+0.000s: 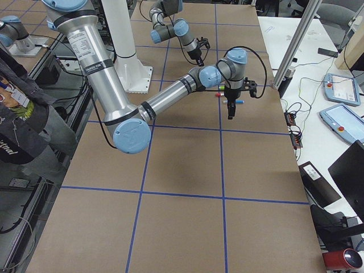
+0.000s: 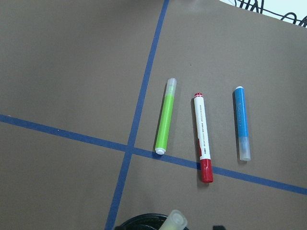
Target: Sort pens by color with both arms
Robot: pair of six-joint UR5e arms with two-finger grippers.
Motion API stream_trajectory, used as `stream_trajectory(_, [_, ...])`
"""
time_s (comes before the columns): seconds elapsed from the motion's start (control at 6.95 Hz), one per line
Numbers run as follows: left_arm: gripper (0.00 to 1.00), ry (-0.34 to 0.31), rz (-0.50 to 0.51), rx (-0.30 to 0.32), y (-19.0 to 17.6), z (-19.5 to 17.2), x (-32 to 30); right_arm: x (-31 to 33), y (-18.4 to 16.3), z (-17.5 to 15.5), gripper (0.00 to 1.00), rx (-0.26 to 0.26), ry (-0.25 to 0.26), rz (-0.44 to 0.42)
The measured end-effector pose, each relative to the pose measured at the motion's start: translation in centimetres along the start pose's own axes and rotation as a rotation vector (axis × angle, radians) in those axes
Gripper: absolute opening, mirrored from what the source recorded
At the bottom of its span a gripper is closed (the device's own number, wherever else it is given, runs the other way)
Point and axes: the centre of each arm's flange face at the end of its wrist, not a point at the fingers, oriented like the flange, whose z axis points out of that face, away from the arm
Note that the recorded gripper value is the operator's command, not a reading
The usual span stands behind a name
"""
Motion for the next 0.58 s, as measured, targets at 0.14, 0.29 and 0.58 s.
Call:
stream_trajectory(0.14, [0.56, -0.011, 0.005, 0.011, 0.3, 0.6, 0.1, 0.7, 0.0, 0.1, 0.99, -0.001, 0.004, 0.015])
stream_trajectory(0.29, [0.56, -0.020, 0.009, 0.021, 0.6, 1.2, 0.2, 1.9, -0.3, -0.1, 0.99, 0.000, 0.008, 0.039])
stream_trajectory(0.58, [0.56, -0.030, 0.015, 0.036, 0.9, 1.8, 0.5, 4.7, -0.8, -0.5, 0.99, 0.002, 0.016, 0.106])
